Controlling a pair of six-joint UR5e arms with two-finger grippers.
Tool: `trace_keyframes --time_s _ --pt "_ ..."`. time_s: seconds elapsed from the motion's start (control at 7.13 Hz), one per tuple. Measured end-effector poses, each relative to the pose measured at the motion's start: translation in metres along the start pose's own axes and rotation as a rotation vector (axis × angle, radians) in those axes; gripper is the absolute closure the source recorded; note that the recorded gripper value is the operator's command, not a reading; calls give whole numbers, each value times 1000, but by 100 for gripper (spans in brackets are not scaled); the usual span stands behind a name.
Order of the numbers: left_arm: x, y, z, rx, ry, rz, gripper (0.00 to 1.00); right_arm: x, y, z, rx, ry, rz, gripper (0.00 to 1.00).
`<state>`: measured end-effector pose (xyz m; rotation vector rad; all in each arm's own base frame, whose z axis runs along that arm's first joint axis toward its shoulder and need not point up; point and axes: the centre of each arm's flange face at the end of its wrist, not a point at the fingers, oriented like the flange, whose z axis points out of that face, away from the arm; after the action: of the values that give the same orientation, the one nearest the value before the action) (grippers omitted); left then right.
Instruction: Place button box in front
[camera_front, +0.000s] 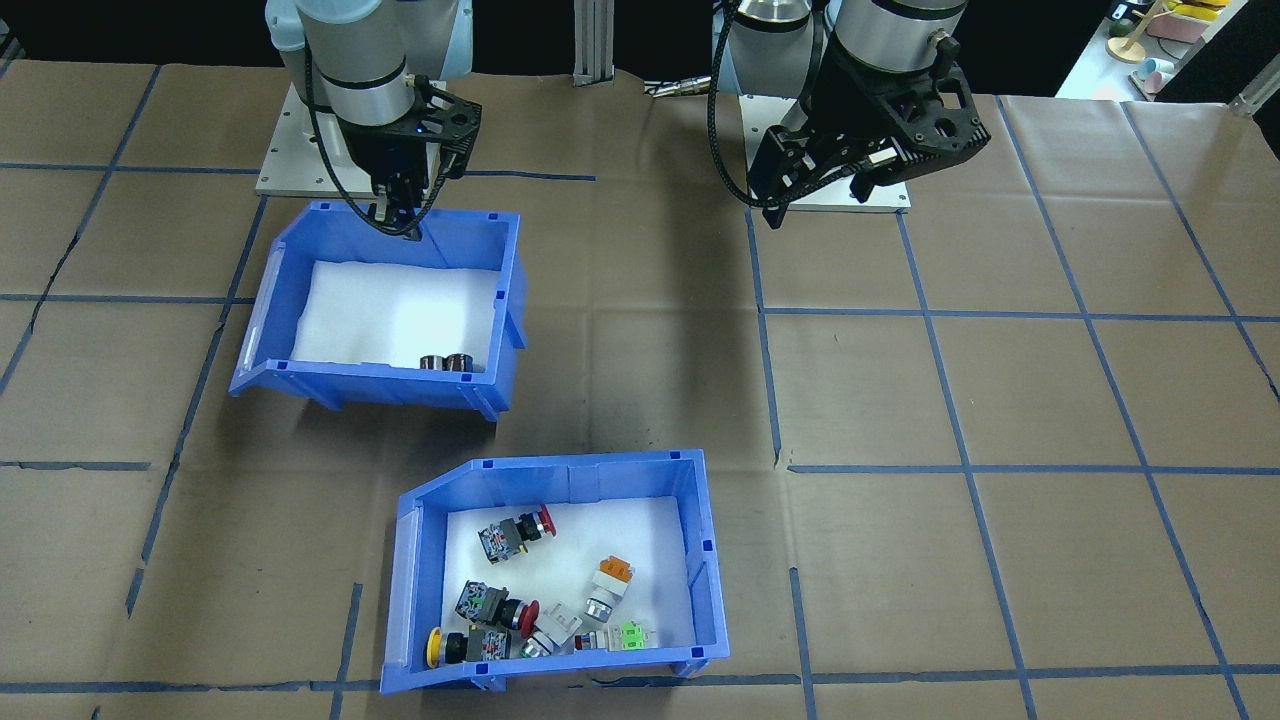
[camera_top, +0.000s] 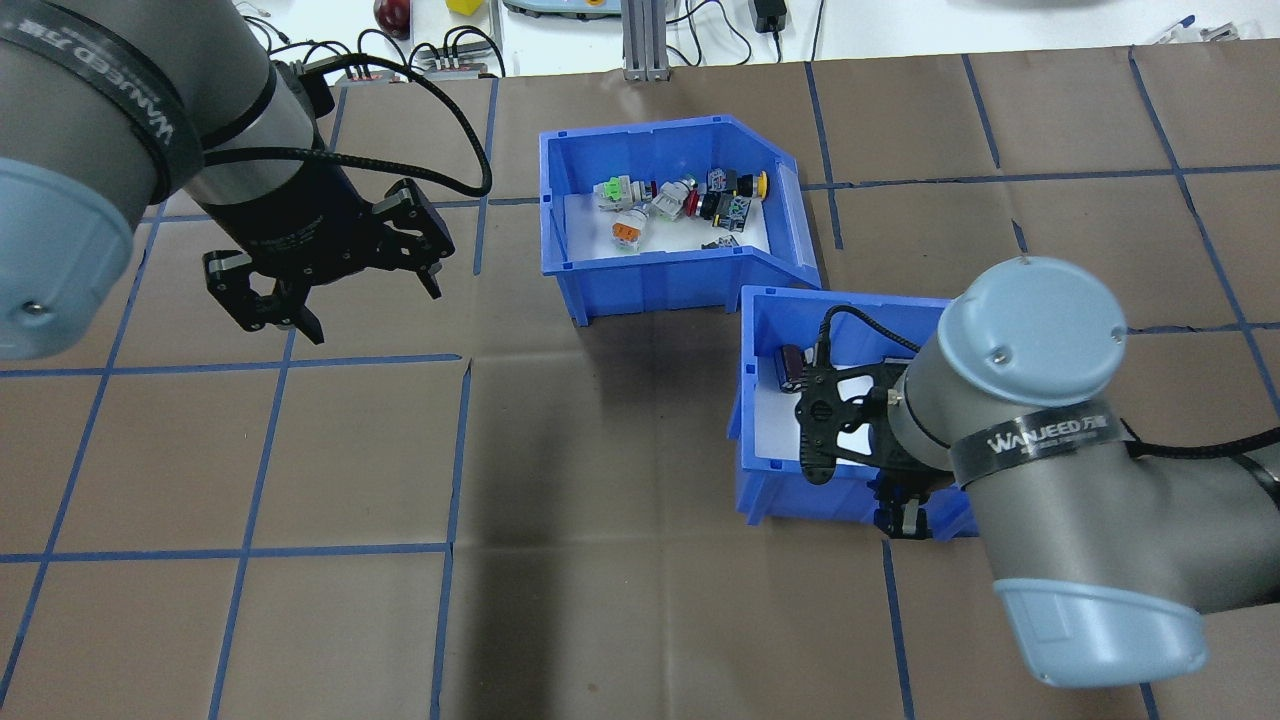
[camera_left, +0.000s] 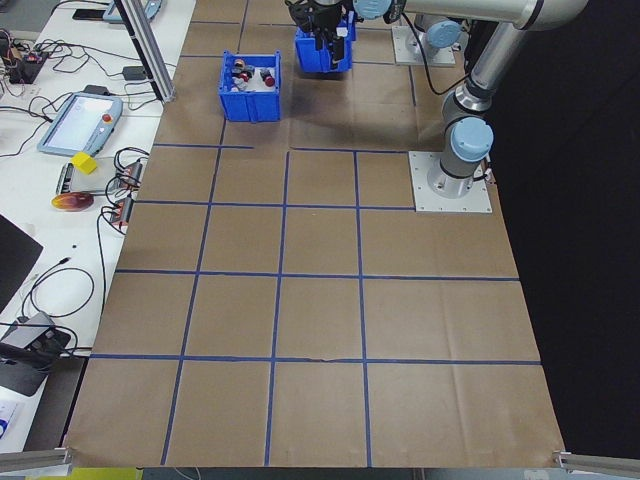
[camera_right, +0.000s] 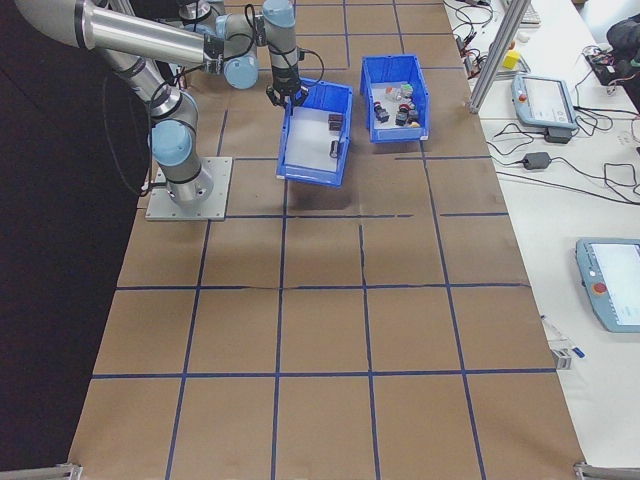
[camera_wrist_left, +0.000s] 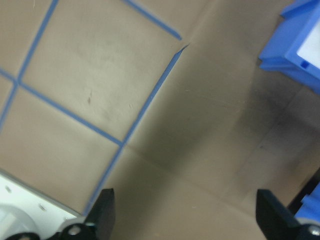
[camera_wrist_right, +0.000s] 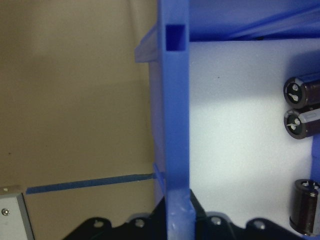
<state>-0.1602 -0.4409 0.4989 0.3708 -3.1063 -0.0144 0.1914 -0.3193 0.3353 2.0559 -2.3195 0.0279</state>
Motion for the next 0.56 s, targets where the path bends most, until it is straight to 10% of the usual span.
trace_keyframes --time_s 0.56 --pt "-10 -9 -21 11 -6 298 2 -54 -80 12 0 44 -69 93"
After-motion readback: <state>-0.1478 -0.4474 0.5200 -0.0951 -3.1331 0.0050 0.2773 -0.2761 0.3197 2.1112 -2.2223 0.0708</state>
